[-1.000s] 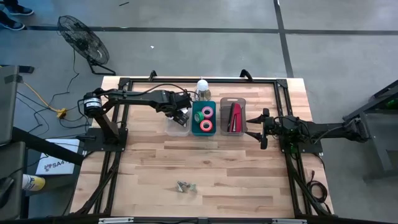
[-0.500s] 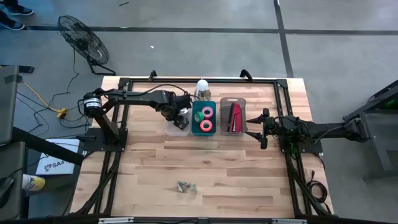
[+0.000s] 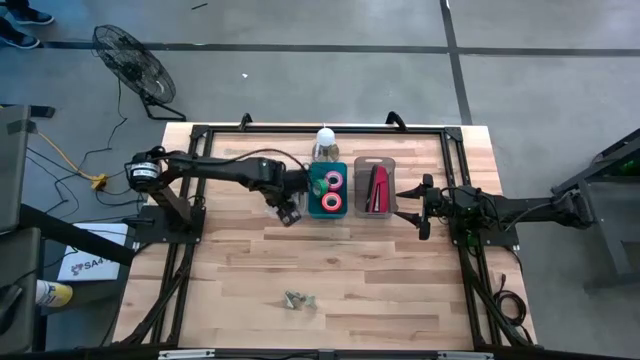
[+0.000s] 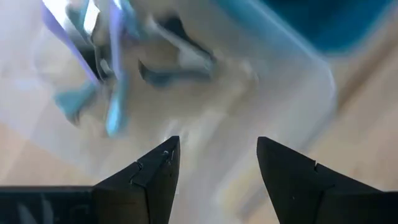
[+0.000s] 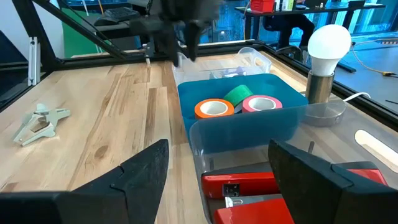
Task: Pick and place Stapler, Stapler remover, tape
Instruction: Put the left gray staple remover into the transparent bin
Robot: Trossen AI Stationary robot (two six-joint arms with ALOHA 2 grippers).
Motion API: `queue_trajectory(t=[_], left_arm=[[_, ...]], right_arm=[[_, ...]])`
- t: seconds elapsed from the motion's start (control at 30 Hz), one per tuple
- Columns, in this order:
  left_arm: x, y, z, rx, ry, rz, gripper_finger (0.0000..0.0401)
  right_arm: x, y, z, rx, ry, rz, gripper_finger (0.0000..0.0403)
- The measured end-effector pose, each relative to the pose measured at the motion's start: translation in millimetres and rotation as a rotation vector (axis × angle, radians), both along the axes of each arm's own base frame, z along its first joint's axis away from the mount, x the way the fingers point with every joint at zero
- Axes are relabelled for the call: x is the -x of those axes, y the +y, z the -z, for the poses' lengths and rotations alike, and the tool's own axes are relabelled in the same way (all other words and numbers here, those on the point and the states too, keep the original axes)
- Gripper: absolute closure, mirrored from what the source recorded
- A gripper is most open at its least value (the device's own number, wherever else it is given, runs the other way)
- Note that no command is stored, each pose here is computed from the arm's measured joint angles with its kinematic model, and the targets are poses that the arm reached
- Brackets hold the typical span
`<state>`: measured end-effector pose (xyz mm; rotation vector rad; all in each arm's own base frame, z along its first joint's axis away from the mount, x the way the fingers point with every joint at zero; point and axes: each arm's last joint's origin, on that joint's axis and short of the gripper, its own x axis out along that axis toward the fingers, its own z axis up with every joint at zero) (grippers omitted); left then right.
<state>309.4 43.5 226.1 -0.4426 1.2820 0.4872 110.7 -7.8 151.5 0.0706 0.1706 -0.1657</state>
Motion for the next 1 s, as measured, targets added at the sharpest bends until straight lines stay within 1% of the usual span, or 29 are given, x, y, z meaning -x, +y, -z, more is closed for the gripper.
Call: queue_trajectory(t=[0.07, 0.13, 0.2, 0.27, 0.4, 0.6, 0.83, 0.9, 1.0], left_arm=[[1, -11, -6, -0.006, 0.015, 0.052, 0.0192], [-3, -22, -13, -0.013, -0.015, 0.101, 0.0192], [0, -33, -18, -0.01, 0.001, 0.15, 0.0192], [-4, -45, -23, -0.005, -0.033, 0.199, 0.0192], [0, -68, -27, 0.026, -0.024, 0.305, 0.0192], [4, -101, -28, 0.08, -0.033, 0.417, 0.0192], [6, -135, -30, 0.087, -0.097, 0.526, 0.0192], [5, -144, -31, 0.08, -0.129, 0.586, 0.0192], [7, -160, -32, 0.05, -0.177, 0.736, 0.0192]], right_arm=[[0, 0, 0, 0.0, 0.001, 0.0, 0.0135], [0, 0, 0, 0.0, 0.001, 0.0, 0.0135], [0, 0, 0, 0.0, 0.002, 0.0, 0.0135], [0, 0, 0, 0.0, 0.002, 0.0, 0.0135], [0, 0, 0, 0.0, 0.002, 0.0, 0.0135], [0, 0, 0, 0.0, 0.004, -0.001, 0.0135], [0, 0, 0, 0.0, 0.005, 0.0, 0.0135], [0, 0, 1, 0.0, 0.005, 0.0, 0.0135], [0, 0, 1, 0.0, 0.005, 0.0, 0.0135]])
